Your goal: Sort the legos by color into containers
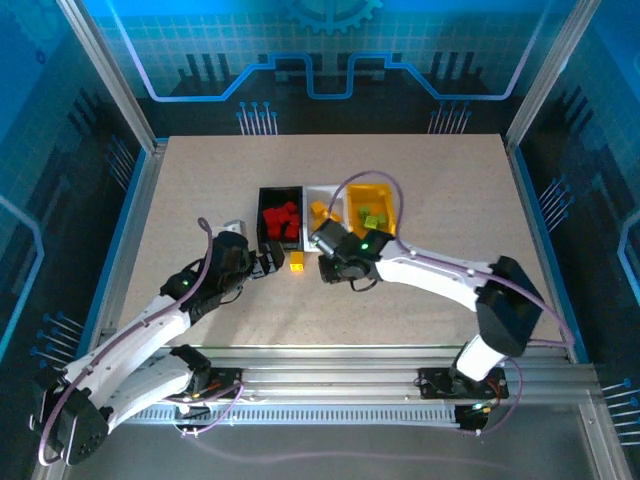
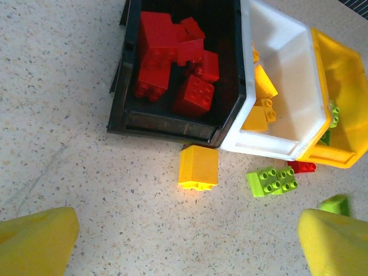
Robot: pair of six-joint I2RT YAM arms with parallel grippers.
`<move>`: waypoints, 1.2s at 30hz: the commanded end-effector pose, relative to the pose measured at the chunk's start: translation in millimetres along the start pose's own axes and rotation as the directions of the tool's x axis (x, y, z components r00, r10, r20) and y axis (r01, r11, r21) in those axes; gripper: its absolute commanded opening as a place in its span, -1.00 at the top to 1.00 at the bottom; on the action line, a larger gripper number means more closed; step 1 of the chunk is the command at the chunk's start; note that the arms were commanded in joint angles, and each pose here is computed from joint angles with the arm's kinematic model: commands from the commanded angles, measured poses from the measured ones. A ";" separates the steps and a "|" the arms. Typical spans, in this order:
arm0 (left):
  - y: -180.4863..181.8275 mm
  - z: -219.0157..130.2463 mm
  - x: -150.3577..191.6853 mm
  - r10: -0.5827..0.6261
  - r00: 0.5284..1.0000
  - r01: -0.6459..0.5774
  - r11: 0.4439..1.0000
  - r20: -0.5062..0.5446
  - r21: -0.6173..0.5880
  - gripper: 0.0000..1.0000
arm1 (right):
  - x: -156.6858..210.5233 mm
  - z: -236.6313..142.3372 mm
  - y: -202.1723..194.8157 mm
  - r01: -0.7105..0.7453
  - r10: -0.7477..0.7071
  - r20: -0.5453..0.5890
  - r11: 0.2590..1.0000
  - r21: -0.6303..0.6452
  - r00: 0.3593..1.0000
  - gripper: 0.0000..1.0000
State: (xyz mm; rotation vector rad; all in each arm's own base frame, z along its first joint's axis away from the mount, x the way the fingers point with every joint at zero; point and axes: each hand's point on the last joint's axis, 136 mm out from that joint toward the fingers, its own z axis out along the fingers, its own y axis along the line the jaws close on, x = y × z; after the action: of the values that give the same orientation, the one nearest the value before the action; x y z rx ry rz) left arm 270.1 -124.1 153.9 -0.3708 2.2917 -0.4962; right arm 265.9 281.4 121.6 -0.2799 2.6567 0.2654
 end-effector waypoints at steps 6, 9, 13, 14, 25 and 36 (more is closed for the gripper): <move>0.0 7.3 13.4 -0.012 0.998 0.013 1.000 -0.056 0.017 -0.97 | -80.8 12.8 -86.4 -0.142 0.137 0.051 0.982 0.124 0.989 0.28; 1.5 11.4 17.6 -0.010 0.997 0.010 1.000 -0.077 0.008 -0.98 | -103.0 37.2 -103.1 -0.174 0.174 0.014 0.974 0.145 0.985 0.28; 3.0 19.1 24.9 0.000 0.993 -0.001 1.000 -0.116 -0.009 -0.98 | -125.7 61.1 -118.1 -0.189 0.194 -0.006 0.963 0.194 0.981 0.25; 3.4 21.7 27.3 0.005 0.992 -0.007 1.000 -0.130 -0.015 -0.98 | -130.7 65.6 -122.4 -0.195 0.201 -0.010 0.959 0.206 0.979 0.25; -5.0 51.6 42.3 0.057 0.970 -0.062 0.998 -0.236 -0.017 -0.70 | -151.0 58.1 -123.0 -0.209 0.210 0.018 0.960 0.186 0.978 -0.47; -27.4 97.8 44.9 0.325 0.923 -0.360 0.918 -0.204 -0.167 -0.48 | -116.8 12.6 -88.7 -0.198 0.191 0.108 0.979 0.049 0.976 -0.58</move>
State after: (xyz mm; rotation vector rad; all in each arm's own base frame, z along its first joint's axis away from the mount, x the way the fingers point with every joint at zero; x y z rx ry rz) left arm 297.3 -192.0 75.7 -0.0782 2.5693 -0.2875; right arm 402.3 211.0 143.4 -0.0008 2.6231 0.1837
